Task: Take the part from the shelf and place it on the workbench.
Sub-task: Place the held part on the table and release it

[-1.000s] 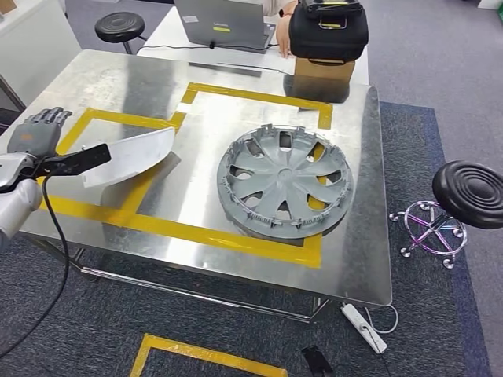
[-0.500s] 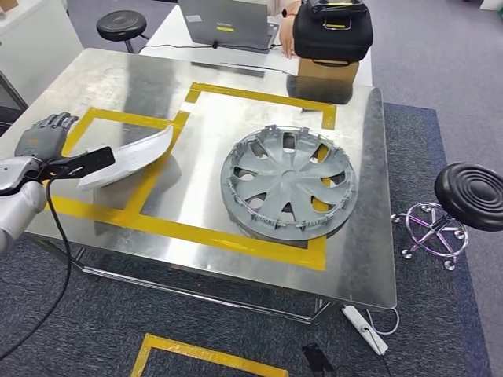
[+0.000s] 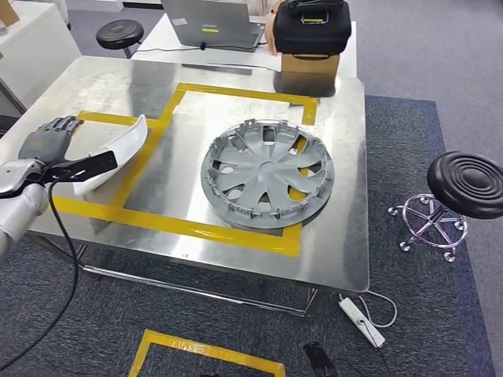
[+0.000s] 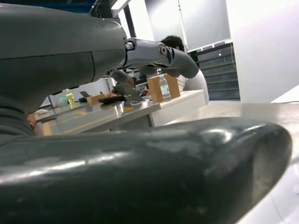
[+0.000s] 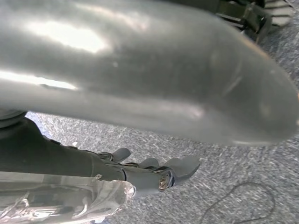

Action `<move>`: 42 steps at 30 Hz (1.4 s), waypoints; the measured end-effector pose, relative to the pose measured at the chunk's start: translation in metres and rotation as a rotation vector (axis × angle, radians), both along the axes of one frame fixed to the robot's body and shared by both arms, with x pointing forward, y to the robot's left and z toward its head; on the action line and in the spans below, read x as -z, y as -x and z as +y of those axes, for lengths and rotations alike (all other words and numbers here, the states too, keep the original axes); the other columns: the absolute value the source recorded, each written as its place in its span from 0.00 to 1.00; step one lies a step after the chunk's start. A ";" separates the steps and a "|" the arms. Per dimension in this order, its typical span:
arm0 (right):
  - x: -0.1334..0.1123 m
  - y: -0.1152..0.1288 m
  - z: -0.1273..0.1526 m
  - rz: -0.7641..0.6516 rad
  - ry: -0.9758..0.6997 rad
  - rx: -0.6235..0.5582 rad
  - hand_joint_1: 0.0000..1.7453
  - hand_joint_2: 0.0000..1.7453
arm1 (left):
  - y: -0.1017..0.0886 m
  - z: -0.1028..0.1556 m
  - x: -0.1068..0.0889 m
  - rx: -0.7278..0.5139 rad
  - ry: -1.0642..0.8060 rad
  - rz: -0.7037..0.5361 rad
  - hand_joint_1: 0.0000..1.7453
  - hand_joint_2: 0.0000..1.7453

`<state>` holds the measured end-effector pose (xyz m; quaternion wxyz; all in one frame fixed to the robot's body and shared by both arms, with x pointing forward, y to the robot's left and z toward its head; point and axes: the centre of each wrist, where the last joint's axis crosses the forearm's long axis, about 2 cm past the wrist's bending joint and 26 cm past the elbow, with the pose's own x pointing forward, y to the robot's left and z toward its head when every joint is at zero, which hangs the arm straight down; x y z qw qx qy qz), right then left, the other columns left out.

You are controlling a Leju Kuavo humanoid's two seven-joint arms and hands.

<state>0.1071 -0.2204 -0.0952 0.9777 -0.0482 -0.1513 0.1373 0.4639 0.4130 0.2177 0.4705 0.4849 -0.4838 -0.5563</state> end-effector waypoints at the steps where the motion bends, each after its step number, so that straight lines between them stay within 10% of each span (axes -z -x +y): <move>1: 0.000 0.000 0.000 0.000 0.000 0.000 0.00 0.00 | 0.001 0.000 0.001 0.000 0.000 0.003 0.00 0.00; 37: 0.000 0.000 0.000 0.000 -0.003 -0.004 0.00 0.00 | 0.002 -0.005 0.006 0.012 -0.011 0.023 0.00 0.00; 42: 0.002 0.007 0.000 0.014 -0.003 -0.002 0.00 0.00 | 0.014 -0.004 0.031 -0.005 0.018 0.056 0.00 0.00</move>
